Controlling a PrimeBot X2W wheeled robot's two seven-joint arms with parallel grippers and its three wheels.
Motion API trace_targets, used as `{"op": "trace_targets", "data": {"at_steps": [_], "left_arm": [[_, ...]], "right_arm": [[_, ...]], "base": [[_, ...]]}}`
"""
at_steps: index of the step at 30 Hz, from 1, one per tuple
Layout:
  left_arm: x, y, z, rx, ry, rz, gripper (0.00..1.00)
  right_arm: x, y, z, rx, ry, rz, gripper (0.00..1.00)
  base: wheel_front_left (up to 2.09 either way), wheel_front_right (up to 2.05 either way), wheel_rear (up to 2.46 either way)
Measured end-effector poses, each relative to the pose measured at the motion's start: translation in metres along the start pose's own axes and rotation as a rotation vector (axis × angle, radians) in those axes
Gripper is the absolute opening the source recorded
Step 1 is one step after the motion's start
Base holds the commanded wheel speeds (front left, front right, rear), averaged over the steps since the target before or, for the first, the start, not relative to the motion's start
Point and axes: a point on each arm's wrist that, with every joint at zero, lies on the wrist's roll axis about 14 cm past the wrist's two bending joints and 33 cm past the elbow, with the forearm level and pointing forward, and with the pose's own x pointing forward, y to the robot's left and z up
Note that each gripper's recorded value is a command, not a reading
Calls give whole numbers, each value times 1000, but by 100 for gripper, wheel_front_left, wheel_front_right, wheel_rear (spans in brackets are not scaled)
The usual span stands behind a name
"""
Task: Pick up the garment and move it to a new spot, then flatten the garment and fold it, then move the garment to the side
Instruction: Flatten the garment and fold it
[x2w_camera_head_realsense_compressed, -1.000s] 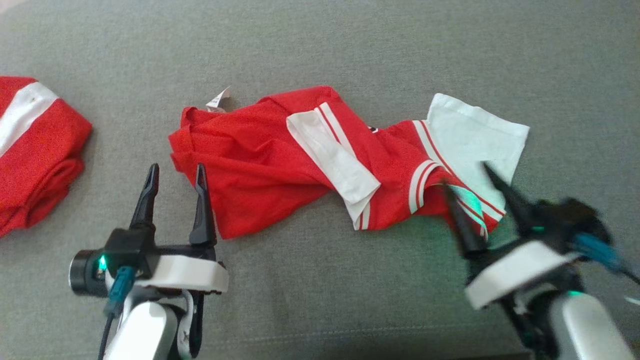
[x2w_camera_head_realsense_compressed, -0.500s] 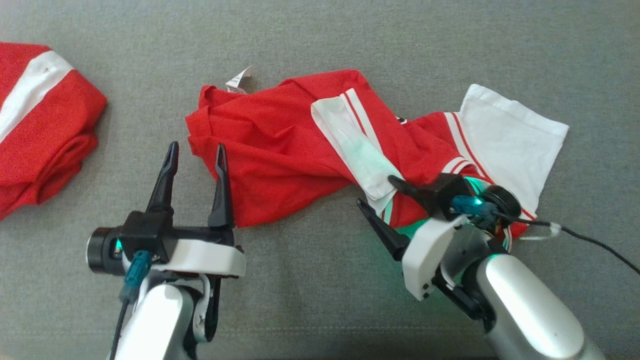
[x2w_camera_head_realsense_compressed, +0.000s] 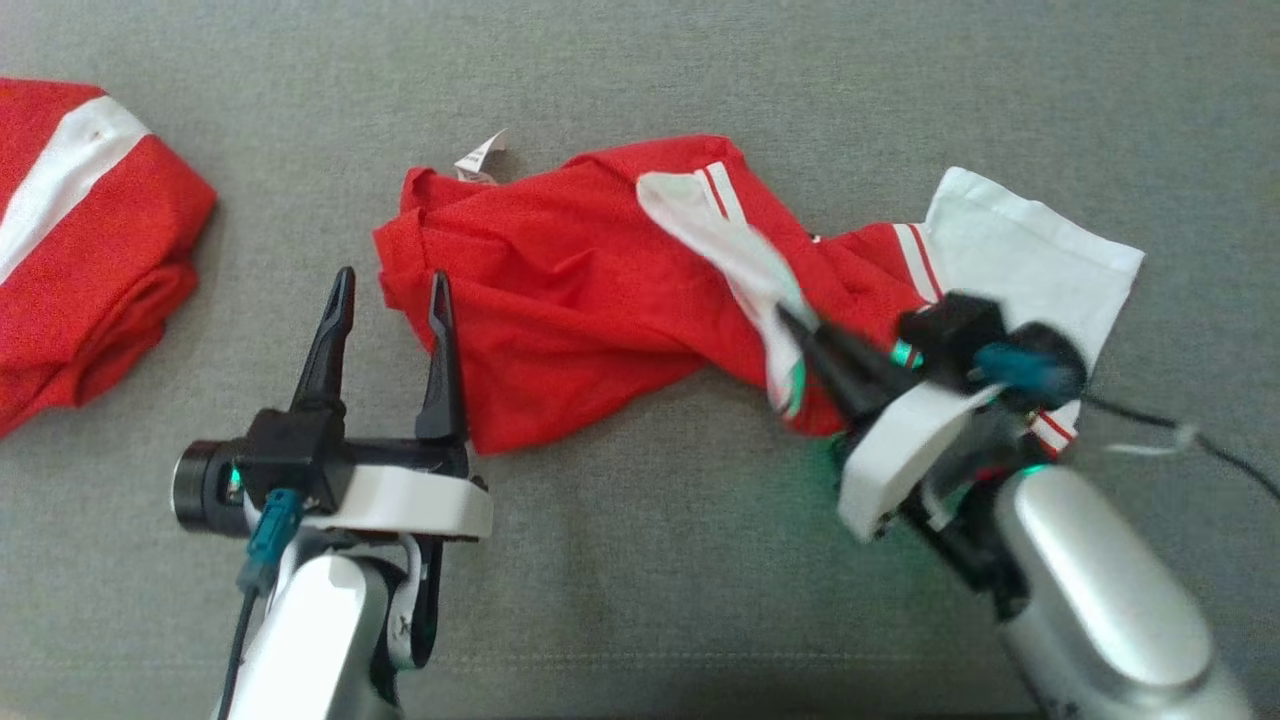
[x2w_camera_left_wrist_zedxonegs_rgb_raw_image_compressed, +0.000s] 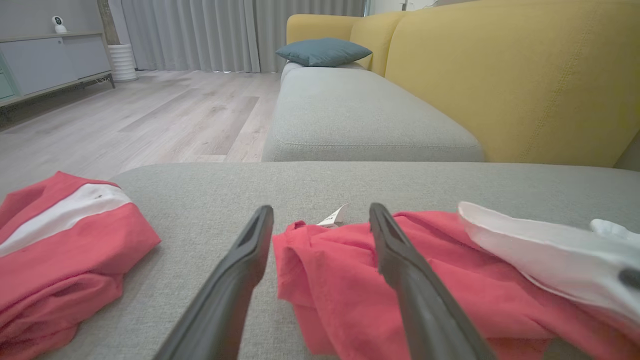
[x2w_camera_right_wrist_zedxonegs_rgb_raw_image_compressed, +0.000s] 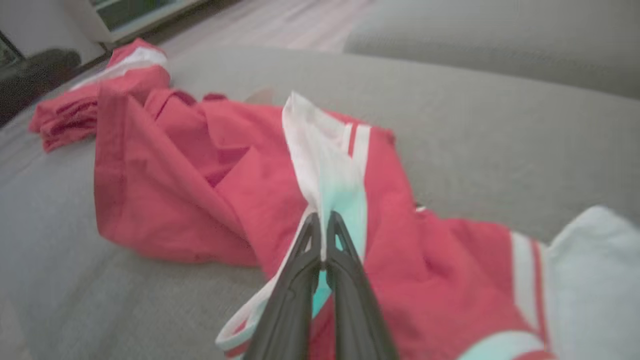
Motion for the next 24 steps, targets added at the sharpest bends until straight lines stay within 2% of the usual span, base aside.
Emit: {"op": "trace_targets", "data": {"at_steps": [5,6,10,16,21,24], "left_arm": [[3,-6,2,-6,-8,-18,100],[3,-6,2,-6,-8,-18,100],[5,-9,3,-7,-14,-26,100],[6,-12,-1,-12,-5,-38,100],[7,-13,-6,-11,6,-46,100],[9,-14,-11,-6,18,-54,100]], "right_arm": [[-20,-42,41,3,-141,-124,0],[-20,-42,41,3,-141,-124,0],[-45,-83,54,13,-196,-253,0],[-74,-137,51,69,-207,-418,0],[-81,-165,30,139,-170,-482,0],[-76,-179,32,160,-185,-495,0]], "base": [[0,0,0],[0,0,0],[0,0,0],[0,0,0],[0,0,0],[0,0,0]]}}
